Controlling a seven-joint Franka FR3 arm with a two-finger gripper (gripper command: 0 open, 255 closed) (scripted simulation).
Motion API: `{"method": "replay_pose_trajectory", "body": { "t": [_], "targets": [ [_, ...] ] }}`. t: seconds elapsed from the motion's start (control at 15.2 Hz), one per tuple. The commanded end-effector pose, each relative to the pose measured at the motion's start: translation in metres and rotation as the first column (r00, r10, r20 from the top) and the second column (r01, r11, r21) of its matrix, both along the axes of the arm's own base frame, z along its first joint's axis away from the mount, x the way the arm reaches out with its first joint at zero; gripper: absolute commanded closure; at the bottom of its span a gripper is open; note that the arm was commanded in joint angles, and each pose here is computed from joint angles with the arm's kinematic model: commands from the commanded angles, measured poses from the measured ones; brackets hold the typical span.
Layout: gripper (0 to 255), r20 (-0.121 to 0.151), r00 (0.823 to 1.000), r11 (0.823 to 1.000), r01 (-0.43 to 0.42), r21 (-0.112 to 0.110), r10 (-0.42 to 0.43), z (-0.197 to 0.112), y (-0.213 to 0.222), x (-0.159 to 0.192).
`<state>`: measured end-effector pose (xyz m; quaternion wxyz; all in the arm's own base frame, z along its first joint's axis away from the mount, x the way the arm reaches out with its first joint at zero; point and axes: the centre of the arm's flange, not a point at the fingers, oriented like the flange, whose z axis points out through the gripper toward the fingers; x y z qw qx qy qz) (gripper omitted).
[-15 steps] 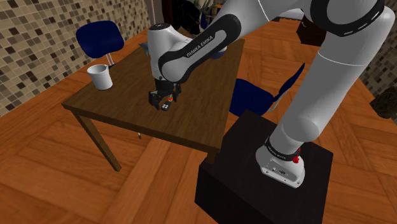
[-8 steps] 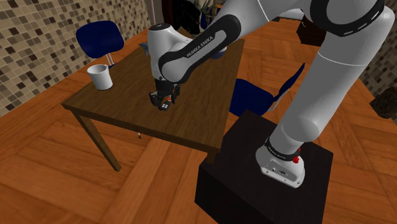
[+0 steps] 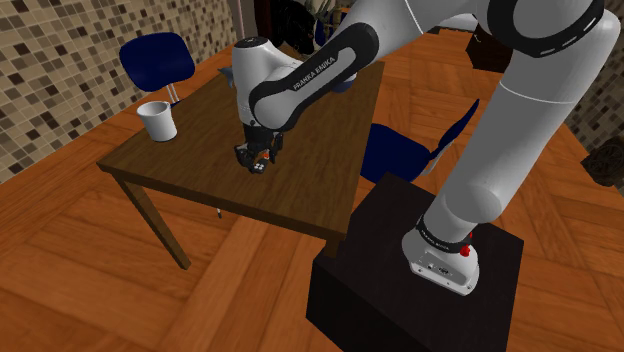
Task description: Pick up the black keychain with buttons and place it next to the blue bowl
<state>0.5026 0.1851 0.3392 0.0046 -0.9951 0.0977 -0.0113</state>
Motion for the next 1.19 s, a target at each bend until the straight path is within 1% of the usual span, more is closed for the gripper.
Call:
{"method": "replay_pose_trajectory", "body": {
  "t": [0.0,1.12],
  "targets": [
    [255,0.000,1.000,1.000,0.000,0.000,0.000,0.005,0.000,0.000],
    [255,0.000,1.000,1.000,0.000,0.000,0.000,0.095,0.000,0.000]
  ]
}}
